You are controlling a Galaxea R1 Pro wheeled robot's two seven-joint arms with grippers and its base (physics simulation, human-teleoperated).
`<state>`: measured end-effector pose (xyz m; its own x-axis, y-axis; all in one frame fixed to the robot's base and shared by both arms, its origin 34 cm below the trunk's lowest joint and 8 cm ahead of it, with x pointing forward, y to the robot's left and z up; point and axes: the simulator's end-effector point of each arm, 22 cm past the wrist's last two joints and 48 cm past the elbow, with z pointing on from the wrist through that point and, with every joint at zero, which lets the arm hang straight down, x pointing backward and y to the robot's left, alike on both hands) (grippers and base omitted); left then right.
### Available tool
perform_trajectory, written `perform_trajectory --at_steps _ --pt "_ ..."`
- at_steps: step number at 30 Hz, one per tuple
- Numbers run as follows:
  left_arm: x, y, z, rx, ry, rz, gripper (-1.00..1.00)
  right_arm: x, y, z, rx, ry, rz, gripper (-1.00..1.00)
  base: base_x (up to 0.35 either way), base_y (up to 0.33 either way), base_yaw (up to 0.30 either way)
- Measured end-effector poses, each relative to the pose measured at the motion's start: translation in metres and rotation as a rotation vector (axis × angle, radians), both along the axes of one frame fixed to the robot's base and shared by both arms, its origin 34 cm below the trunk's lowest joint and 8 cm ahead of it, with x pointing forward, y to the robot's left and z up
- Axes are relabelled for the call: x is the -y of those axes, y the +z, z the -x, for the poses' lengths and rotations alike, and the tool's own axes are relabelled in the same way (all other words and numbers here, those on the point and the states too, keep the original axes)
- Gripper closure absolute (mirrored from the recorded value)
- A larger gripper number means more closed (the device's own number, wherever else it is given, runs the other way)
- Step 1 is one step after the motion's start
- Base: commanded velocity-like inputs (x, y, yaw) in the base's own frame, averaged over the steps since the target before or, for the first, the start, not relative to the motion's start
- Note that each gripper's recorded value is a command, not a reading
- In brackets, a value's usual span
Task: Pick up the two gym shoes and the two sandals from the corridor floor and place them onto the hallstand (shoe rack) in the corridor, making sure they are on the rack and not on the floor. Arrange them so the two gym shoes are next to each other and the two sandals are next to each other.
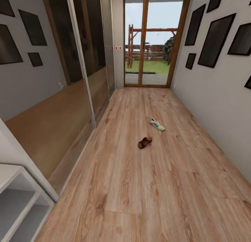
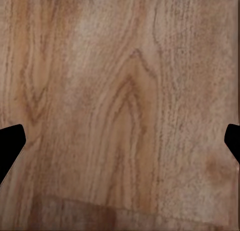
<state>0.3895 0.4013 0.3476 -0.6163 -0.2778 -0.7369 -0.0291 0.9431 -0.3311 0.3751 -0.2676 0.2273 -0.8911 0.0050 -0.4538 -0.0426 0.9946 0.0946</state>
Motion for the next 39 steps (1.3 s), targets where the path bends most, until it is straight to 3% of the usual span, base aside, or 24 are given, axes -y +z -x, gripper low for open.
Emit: perform_trajectory --at_steps 16,26,39 --pt "0.002 -0.001 0.000 -0.002 -0.001 0.002 -1.00 0.000 0.003 -0.007 0.020 0.000 0.000 -1.00 0.337 -0.068 0.000" --pt "0.004 -0.002 0.001 -0.004 -0.005 0.004 -1.00 0.014 0.031 -0.072 0.169 0.003 0.015 -1.00 0.337 -0.070 0.000" --pt "0.003 -0.001 0.001 -0.003 -0.001 0.003 -1.00 0.016 0.037 -0.084 0.198 0.019 0.018 -1.00 0.334 -0.079 0.000"
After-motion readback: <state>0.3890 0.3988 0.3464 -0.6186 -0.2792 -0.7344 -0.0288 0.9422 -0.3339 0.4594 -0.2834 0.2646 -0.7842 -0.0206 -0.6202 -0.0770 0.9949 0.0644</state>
